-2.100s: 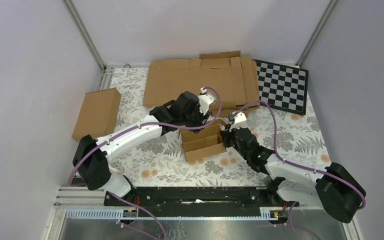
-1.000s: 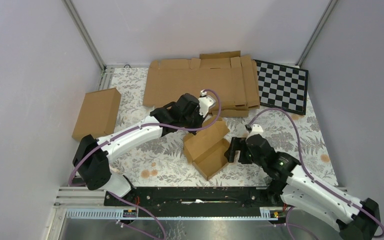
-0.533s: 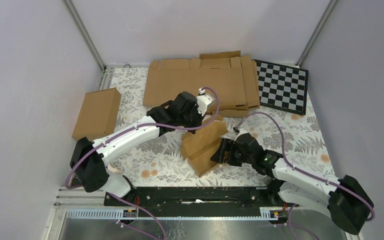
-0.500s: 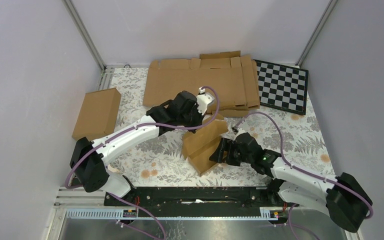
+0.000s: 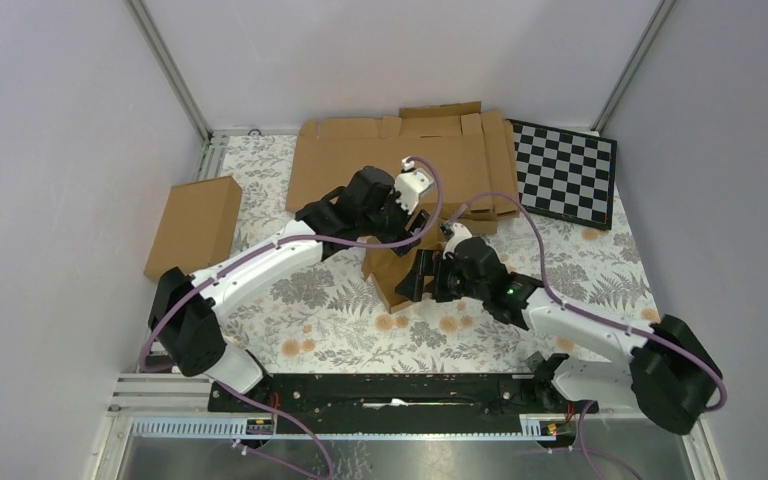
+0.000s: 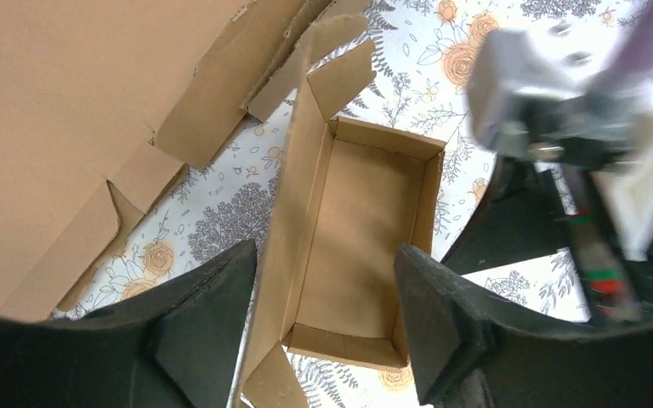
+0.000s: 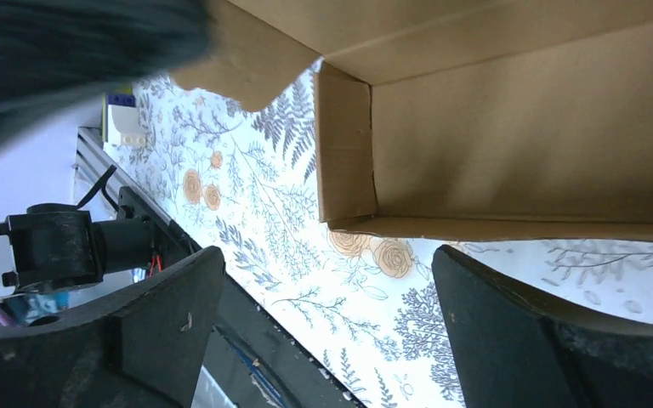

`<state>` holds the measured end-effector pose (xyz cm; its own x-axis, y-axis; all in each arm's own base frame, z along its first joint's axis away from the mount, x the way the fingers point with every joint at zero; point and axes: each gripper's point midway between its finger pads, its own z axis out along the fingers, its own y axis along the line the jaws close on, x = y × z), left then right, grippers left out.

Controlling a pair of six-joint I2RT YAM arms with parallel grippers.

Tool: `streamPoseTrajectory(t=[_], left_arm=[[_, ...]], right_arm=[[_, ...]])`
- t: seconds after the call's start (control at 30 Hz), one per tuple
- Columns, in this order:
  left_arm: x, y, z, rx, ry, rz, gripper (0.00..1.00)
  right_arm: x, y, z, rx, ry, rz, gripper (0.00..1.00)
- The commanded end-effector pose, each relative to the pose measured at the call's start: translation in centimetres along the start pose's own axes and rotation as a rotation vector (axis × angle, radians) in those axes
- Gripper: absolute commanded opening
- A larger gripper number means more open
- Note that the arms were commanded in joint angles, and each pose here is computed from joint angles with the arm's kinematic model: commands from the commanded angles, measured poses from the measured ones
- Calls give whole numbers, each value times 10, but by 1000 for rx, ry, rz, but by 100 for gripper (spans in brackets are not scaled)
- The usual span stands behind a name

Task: Fold the paper box

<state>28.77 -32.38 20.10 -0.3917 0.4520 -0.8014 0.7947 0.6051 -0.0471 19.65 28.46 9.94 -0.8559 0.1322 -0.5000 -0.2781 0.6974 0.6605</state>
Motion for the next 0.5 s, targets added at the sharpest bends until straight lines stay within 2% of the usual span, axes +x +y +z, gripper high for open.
streamPoseTrajectory(t=[0.0,0.1,0.27,0.47], left_arm=[[-39,12,-21,-75,-135,11,69],[-38,21,-30,-142,-137,-24,72],[-31,48,-58,-290,-157,-201,76],[-8,52,-95,-353,-254,-353,95]], right_arm=[[-45,1,-29,83,-159,-220,100],[-66,-15,-53,216,-231,-278,100],[-105,-27,-78,279,-255,-262,100],[-153,-40,-78,232,-291,-244,99]])
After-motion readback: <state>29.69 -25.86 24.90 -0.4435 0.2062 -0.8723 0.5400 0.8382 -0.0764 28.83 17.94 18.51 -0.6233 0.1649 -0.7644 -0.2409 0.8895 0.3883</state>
